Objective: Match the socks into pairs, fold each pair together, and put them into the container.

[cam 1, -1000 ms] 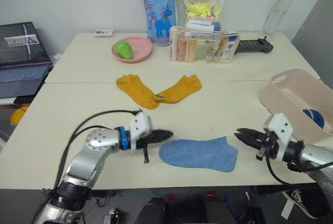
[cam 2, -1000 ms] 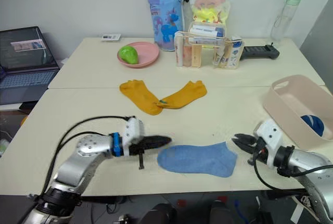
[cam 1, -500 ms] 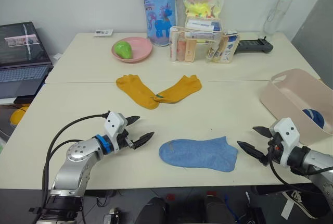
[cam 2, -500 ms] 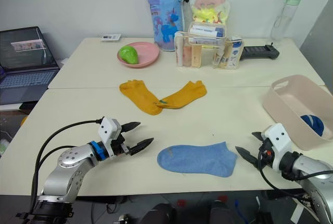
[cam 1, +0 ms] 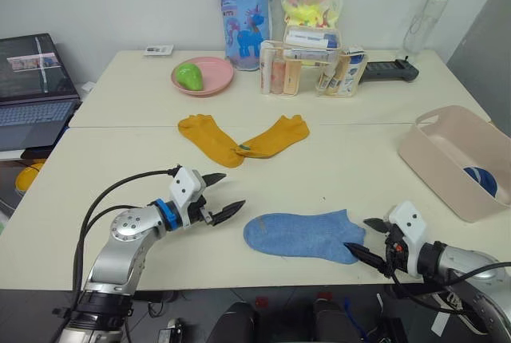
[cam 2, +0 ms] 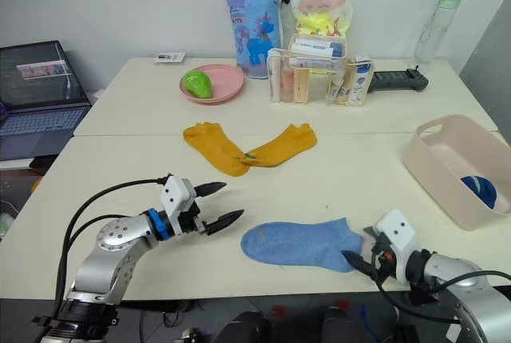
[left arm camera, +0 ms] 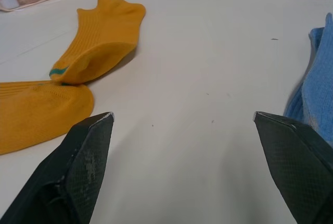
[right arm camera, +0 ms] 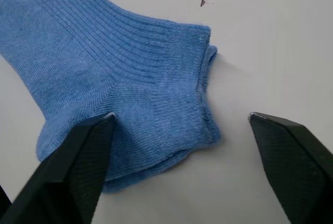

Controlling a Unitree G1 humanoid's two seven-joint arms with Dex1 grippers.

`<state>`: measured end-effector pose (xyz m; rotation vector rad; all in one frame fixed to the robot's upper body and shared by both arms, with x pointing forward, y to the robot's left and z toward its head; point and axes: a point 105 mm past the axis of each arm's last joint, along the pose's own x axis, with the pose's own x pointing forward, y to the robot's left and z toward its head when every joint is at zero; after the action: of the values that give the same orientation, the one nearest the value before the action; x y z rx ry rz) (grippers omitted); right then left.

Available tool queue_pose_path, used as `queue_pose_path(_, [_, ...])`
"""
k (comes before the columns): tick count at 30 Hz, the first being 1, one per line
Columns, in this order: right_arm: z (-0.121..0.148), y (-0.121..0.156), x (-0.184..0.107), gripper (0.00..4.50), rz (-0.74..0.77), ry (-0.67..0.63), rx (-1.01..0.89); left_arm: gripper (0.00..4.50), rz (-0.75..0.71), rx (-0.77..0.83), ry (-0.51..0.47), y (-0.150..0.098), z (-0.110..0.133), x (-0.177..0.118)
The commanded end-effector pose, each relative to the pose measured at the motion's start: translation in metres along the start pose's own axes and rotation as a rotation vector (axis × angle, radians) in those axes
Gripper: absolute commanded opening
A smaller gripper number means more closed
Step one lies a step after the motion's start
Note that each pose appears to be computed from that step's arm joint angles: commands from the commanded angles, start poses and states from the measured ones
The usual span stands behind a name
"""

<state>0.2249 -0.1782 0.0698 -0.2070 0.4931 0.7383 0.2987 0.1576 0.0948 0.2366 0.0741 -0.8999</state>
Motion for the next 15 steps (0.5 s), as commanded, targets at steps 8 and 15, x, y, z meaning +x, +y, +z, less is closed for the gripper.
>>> queue_pose_path(8, [0.002, -0.001, -0.001, 0.35, 0.028, 0.002, -0.013, 4.50, -0.023, 0.117, -0.050, -0.002, 0.018, 0.005])
queue_pose_path(15, [0.014, -0.020, -0.006, 0.00, 0.008, -0.021, 0.007, 4.10, -0.219, 0.190, -0.122, -0.039, 0.044, 0.024])
